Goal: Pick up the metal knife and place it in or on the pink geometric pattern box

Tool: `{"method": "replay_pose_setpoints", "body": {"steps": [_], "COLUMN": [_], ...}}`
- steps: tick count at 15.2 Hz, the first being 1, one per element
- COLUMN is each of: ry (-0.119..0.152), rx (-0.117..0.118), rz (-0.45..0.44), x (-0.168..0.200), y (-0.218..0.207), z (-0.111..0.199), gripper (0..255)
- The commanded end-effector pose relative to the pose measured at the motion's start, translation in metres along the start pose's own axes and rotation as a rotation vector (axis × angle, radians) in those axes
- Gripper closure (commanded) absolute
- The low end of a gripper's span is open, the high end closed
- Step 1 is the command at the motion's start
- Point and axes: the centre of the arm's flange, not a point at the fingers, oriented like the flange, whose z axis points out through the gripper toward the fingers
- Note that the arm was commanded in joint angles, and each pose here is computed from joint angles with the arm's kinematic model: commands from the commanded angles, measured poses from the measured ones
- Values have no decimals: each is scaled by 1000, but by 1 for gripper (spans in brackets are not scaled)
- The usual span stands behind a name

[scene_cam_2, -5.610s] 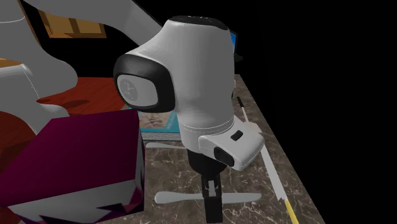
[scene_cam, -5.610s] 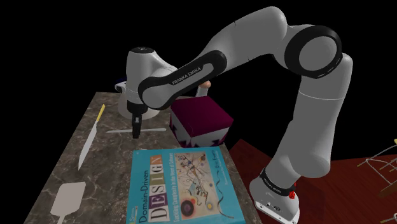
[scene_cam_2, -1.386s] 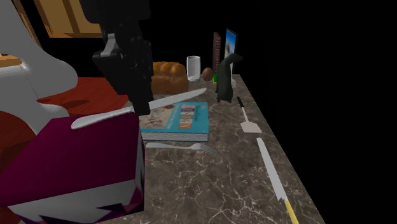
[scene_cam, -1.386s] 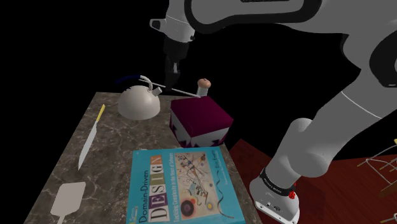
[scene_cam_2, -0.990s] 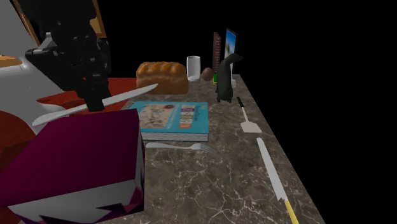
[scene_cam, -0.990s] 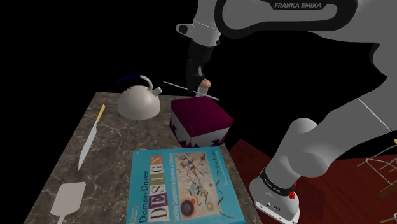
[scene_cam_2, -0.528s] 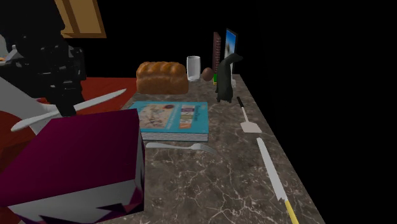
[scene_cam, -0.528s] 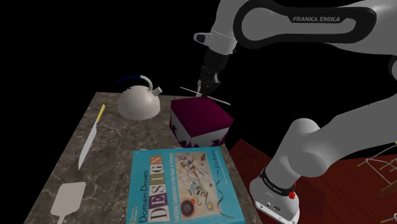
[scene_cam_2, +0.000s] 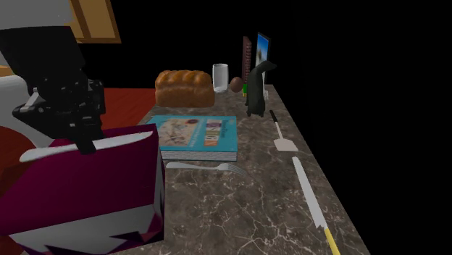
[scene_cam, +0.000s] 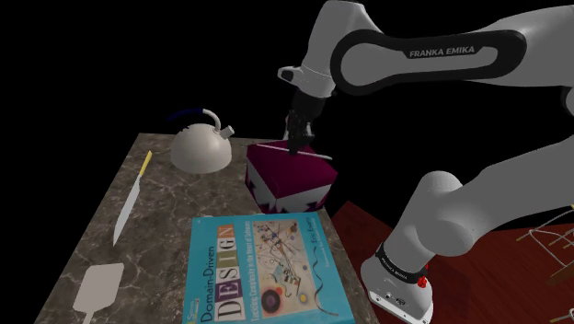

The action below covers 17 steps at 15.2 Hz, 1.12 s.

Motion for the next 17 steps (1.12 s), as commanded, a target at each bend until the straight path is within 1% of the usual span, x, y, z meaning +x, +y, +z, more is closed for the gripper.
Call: {"method": "replay_pose_setpoints", "body": {"steps": [1, 2, 10, 11, 16, 17], "ry": [0, 0, 0, 0, 0, 0], "rx": [0, 0, 0, 0, 0, 0], "rz": [0, 0, 0, 0, 0, 0], "x": [-1, -1, -1, -2, -1, -1], "y": [0, -1, -1, -1, -1, -1], "z": [10, 18, 18, 18, 18, 5], "gripper": [255, 255, 255, 0, 0, 0]}}
